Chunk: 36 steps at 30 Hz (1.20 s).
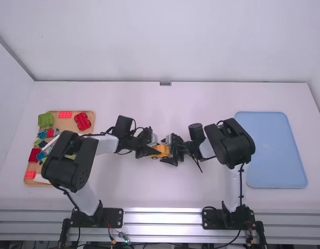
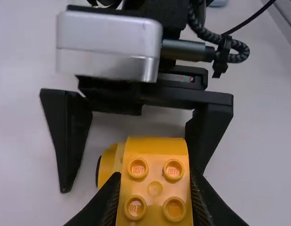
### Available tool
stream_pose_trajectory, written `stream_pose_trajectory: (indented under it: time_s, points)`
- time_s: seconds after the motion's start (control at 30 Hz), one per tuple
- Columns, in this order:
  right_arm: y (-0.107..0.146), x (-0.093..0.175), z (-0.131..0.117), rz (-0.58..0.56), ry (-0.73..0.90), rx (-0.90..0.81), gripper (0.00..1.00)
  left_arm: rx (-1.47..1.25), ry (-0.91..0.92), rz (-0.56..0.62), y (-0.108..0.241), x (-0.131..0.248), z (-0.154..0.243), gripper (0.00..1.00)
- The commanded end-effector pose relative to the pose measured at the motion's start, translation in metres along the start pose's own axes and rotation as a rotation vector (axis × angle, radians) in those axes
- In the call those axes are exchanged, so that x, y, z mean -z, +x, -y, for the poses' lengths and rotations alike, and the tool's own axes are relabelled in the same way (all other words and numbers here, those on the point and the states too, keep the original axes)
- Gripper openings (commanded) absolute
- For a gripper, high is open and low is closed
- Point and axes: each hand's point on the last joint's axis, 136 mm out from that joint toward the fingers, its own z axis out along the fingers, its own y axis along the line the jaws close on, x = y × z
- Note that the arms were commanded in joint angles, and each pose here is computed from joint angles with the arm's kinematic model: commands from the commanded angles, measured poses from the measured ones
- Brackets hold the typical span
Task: Assemble lego blocks to make yellow taxi
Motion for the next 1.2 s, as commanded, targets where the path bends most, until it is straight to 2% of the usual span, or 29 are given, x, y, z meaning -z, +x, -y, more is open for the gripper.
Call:
stream_pose_trajectory:
  time_s: [0.0, 0.1, 0.2, 0.37, 0.4, 0.53, 0.67, 1.17]
  points:
    - [-0.001, -0.005, -0.001, 0.003, -0.014, 0.008, 0.96, -0.005, 0.020, 0.001, 0.002, -0.003, 0.006, 0.02]
    - [-0.002, -0.006, -0.003, 0.007, -0.022, 0.015, 0.96, 0.007, -0.007, -0.050, 0.012, -0.003, 0.002, 0.02]
    - [-0.002, -0.006, -0.003, 0.007, -0.022, 0.026, 0.93, 0.006, -0.009, -0.050, 0.013, -0.004, 0.001, 0.02]
    - [-0.003, -0.006, -0.004, 0.009, -0.026, 0.033, 0.72, 0.008, -0.006, -0.041, 0.021, -0.010, -0.002, 0.02]
    - [-0.002, -0.006, -0.004, 0.009, -0.026, 0.032, 0.64, 0.022, -0.003, -0.028, 0.021, -0.012, -0.003, 0.02]
    - [-0.001, -0.006, -0.005, 0.005, -0.029, 0.025, 0.48, 0.012, 0.008, 0.008, 0.015, -0.013, -0.003, 0.02]
    - [-0.001, -0.006, -0.005, 0.003, -0.030, 0.020, 0.44, 0.021, -0.004, -0.017, 0.020, -0.013, -0.004, 0.02]
    - [-0.001, -0.006, -0.004, 0.003, -0.026, 0.025, 0.43, 0.043, 0.030, -0.043, 0.038, -0.023, 0.014, 0.02]
